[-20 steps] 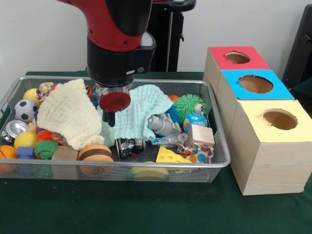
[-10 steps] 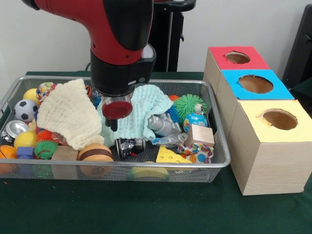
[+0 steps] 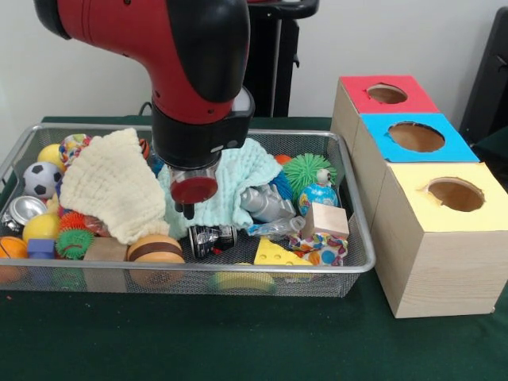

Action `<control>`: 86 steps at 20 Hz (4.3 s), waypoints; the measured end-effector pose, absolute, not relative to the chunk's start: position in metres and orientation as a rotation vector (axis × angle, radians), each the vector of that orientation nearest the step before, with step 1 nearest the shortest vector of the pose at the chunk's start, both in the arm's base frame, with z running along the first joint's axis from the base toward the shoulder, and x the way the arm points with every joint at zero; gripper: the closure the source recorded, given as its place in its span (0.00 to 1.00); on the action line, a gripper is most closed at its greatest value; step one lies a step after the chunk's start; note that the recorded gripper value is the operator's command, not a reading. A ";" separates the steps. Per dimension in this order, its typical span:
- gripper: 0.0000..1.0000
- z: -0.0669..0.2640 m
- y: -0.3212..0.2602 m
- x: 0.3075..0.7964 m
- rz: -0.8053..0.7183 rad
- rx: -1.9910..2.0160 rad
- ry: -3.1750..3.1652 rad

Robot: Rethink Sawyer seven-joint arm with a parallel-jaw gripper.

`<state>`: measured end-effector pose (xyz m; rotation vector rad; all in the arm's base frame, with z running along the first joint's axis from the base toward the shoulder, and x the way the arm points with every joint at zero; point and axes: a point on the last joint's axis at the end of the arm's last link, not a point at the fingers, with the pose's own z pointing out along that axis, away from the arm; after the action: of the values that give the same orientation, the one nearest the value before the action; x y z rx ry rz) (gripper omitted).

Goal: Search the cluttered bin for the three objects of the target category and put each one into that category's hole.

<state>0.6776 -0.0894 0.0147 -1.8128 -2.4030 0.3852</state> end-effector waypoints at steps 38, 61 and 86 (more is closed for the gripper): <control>1.00 -0.003 -0.101 0.672 0.394 -1.818 -2.393; 1.00 0.001 -0.103 0.684 0.384 -1.828 -2.417; 0.00 -0.032 -0.100 0.682 0.368 -1.822 -2.444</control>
<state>0.6816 -0.1003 -0.0321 -1.8222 -2.4438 0.3681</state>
